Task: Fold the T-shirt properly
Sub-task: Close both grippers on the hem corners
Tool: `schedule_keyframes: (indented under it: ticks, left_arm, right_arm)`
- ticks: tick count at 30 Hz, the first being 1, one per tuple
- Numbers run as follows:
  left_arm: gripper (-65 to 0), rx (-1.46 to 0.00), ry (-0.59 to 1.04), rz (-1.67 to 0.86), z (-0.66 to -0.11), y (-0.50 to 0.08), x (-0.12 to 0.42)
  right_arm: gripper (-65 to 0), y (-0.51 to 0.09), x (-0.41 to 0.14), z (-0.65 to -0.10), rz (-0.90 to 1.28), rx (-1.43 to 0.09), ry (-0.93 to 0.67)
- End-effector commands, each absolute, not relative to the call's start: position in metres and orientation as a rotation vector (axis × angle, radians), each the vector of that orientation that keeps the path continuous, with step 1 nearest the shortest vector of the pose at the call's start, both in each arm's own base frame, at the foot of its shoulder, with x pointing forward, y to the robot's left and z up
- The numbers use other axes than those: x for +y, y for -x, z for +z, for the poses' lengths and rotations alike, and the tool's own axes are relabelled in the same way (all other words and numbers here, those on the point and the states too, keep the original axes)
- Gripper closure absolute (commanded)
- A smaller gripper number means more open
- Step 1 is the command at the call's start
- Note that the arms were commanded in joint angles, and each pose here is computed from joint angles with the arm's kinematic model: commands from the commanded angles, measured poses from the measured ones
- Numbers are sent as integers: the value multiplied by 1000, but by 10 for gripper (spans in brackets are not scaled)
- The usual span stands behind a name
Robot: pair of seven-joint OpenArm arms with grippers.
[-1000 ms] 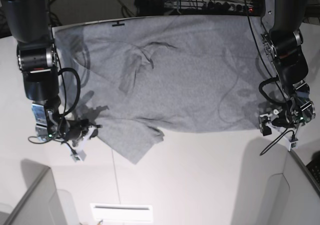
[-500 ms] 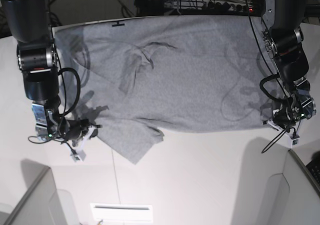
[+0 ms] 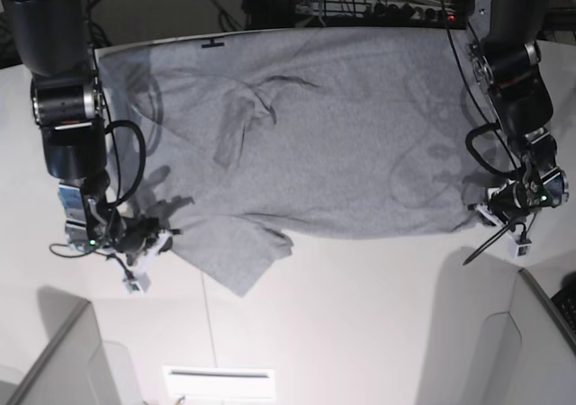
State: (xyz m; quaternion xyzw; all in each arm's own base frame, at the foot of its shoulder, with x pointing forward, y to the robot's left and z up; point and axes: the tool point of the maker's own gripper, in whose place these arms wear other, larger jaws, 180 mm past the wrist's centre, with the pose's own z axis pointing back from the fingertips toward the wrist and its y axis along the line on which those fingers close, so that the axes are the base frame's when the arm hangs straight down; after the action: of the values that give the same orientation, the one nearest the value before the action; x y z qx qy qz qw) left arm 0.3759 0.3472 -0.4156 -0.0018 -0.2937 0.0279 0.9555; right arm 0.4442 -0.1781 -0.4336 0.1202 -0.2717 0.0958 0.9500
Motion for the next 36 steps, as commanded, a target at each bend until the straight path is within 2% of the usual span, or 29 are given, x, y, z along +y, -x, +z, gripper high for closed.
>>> schedule_keyframes:
  ticks: [1, 12, 20, 26, 36]
  left_arm:
    - [0, -632, -31, 39, -394, -386, 358]
    - [0, -665, -86, -3, -374, -385, 362]
    - [0, -703, -133, -49, -362, -376, 361]
    - [0, -736, -42, 18, -348, -363, 356]
    - [0, -751, -83, -21, -324, -354, 353]
  right_arm:
    - [0, -464, -182, -409, 201, -625, -234]
    - [0, -473, -195, -375, 232, -750, -167]
    - [0, -467, -198, -371, 256, -732, -143]
    - [0, -461, -201, -378, 254, -717, -140]
    - [0, -457, -211, -361, 199, -773, -154]
